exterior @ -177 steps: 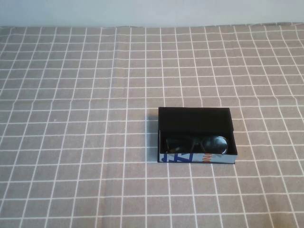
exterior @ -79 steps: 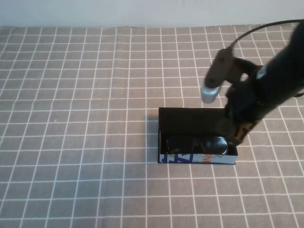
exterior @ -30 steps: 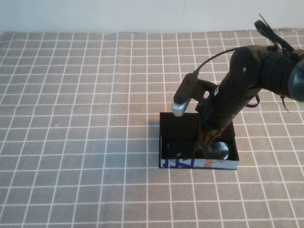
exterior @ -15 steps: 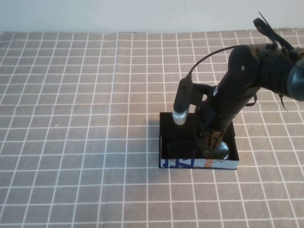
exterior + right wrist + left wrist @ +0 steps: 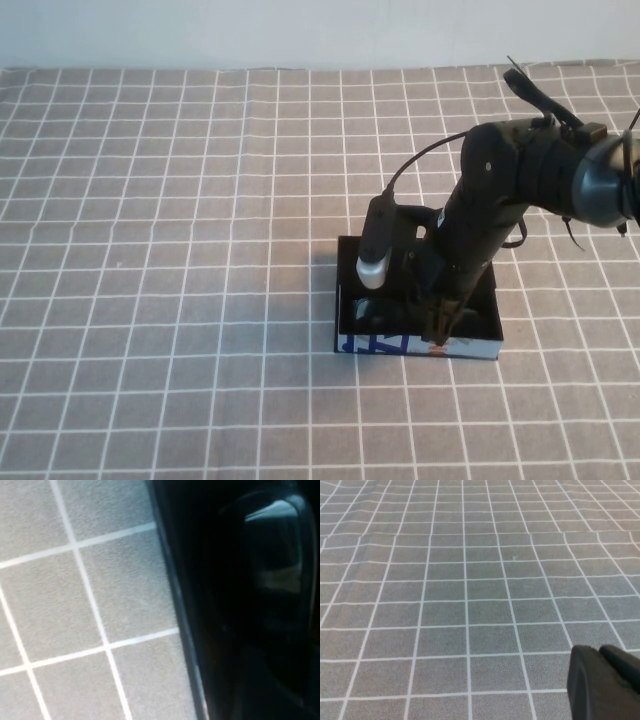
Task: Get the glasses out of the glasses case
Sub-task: Pick up the glasses from the glasses case
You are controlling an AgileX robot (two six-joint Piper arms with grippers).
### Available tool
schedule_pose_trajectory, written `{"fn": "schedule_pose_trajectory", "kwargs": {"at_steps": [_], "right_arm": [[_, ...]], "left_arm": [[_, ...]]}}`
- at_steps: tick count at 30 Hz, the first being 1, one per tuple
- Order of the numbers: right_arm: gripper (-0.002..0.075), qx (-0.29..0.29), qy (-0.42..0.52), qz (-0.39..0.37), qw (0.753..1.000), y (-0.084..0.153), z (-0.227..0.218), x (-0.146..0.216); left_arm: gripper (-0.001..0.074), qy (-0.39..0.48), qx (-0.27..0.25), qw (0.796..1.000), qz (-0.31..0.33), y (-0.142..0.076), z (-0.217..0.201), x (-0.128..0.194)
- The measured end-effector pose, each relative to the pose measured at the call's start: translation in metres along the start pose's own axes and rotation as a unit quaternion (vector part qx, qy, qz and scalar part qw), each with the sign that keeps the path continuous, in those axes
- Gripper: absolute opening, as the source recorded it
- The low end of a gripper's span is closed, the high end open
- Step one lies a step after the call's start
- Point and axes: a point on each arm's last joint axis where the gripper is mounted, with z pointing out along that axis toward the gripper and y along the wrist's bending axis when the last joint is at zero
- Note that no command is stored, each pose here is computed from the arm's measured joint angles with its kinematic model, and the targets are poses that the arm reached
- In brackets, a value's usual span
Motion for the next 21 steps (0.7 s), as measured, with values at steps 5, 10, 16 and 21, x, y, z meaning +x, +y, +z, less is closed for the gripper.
{"fn": "schedule_pose_trajectory", "kwargs": {"at_steps": [5, 10, 16, 21], "right_arm": [[0.0032, -0.01, 0.003, 0.0, 1.0, 0.003, -0.004, 0.0], [0.0031, 0.008, -0.01, -0.004, 1.0, 0.005, -0.022, -0.002], [0.0031, 0.047, -0.061, 0.062, 0.995, 0.011, -0.073, -0.004], [0.0031, 0.049, -0.145, 0.201, 0.967, 0.005, -0.123, 0.013]], "left_arm": [[-0.0005, 0.0, 0.0, 1.0, 0.0, 0.0, 0.0, 0.0], [-0.0005, 0.0, 0.0, 1.0, 0.0, 0.0, 0.0, 0.0], [-0.0005, 0.0, 0.0, 1.0, 0.0, 0.0, 0.0, 0.0], [-0.0005, 0.0, 0.0, 1.0, 0.0, 0.0, 0.0, 0.0]]}}
